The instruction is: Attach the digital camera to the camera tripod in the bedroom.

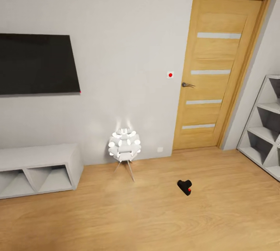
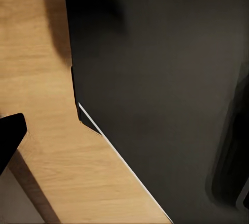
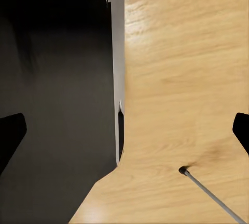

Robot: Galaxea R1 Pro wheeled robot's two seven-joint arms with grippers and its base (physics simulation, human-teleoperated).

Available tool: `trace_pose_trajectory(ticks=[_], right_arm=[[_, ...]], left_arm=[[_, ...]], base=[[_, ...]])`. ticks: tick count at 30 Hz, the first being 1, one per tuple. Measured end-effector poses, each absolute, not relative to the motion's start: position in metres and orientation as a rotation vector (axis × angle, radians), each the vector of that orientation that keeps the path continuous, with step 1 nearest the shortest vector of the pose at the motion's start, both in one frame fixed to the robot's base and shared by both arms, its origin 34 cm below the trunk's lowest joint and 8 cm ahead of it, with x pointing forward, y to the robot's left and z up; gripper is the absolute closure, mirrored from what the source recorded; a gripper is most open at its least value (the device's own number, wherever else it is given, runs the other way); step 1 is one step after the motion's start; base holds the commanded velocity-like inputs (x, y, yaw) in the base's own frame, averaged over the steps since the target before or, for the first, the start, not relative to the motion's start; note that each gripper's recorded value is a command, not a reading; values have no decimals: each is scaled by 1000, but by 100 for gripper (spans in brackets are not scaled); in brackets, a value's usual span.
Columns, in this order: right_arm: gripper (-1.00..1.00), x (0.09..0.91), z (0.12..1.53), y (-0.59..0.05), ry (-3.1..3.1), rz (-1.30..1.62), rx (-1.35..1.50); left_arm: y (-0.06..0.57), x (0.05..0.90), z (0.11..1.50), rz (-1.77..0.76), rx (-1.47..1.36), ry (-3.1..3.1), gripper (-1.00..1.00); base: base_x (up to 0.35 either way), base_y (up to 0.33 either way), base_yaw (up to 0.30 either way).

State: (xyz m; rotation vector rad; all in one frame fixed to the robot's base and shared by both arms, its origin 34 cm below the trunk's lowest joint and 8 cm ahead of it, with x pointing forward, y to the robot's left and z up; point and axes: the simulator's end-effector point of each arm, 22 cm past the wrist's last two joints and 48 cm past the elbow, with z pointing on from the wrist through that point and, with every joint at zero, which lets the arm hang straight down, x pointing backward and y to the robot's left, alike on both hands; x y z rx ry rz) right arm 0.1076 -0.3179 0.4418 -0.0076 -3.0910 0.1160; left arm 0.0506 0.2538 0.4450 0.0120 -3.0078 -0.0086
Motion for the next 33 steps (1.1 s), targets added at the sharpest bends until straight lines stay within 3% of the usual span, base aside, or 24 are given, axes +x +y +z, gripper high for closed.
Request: trace_pose_trajectory(ticks=[33], right_arm=[[-100,108,442,-318,-3091,116,-8]], left_arm=[[254,50,445,-9,12,-3007,-100]], base=[[323,182,-273]])
